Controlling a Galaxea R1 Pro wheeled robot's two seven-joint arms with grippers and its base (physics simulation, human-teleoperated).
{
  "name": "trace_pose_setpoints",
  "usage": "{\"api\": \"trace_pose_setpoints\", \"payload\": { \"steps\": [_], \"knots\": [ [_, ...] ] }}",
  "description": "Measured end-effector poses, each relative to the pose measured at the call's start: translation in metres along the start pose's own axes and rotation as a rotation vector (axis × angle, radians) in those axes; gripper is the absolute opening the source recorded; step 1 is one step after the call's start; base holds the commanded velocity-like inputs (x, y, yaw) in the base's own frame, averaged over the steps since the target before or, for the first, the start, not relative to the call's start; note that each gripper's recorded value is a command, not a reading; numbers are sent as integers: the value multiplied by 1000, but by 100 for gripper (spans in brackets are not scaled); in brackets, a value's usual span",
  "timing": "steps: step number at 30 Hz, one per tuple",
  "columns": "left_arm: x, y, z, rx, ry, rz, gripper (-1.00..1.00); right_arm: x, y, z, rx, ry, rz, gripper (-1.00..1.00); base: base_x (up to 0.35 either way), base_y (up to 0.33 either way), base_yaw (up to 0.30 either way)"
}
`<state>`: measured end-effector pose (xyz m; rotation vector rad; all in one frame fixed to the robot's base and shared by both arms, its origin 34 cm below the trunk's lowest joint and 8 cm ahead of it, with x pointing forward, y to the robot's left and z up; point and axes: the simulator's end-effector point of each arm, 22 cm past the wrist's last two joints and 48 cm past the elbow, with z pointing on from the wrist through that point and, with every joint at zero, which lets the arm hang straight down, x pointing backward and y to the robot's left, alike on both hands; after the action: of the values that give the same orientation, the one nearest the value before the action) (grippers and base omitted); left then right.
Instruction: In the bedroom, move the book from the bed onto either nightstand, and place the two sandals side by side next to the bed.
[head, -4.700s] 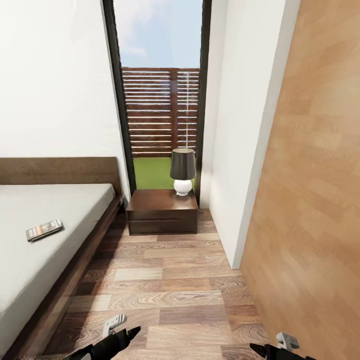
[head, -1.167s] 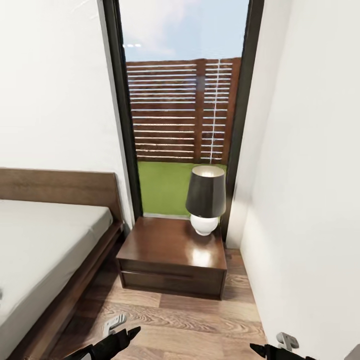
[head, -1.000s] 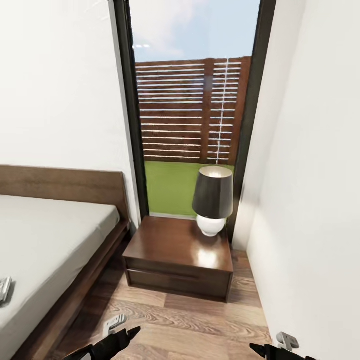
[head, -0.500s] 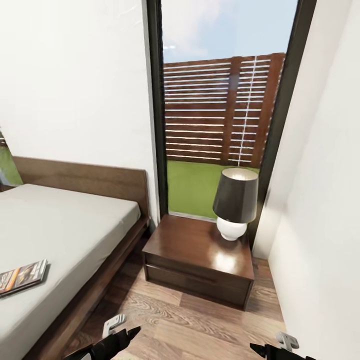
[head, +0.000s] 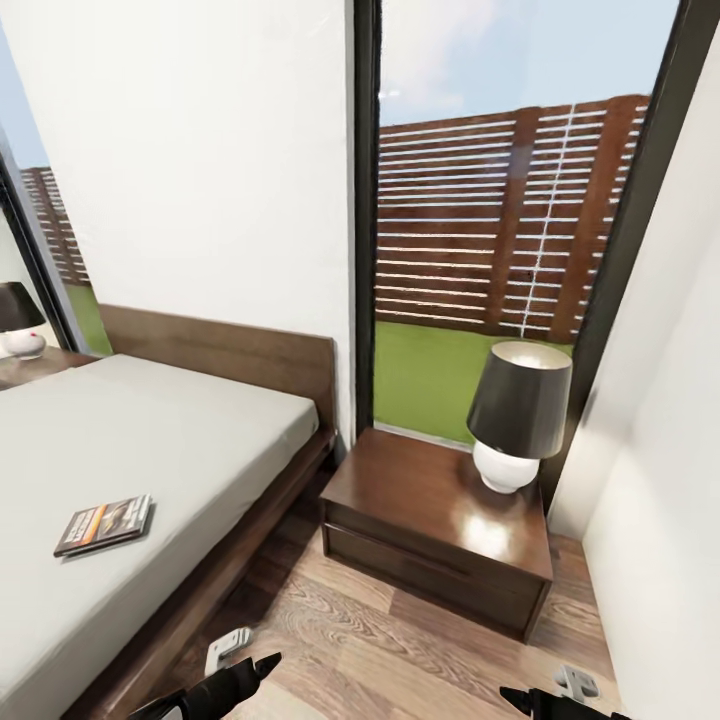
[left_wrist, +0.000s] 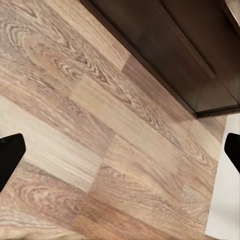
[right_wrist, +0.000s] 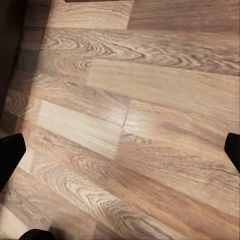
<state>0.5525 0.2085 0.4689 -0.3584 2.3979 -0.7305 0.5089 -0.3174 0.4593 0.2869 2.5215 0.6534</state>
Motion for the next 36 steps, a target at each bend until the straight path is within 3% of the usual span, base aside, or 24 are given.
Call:
{"api": "trace_pose_setpoints", "payload": {
  "steps": [7, 24, 36],
  "knots": [
    [0, 0, 0, 0, 1, 0, 100, 0, 0, 0, -1, 0, 0, 100, 51, 0, 144],
    [0, 0, 0, 0, 1, 0, 100, 0, 0, 0, -2, -1, 0, 100, 301, 0, 13],
    [0, 0, 0, 0, 1, 0, 100, 0, 0, 0, -1, 0, 0, 100, 84, 0, 255]
  ]
}}
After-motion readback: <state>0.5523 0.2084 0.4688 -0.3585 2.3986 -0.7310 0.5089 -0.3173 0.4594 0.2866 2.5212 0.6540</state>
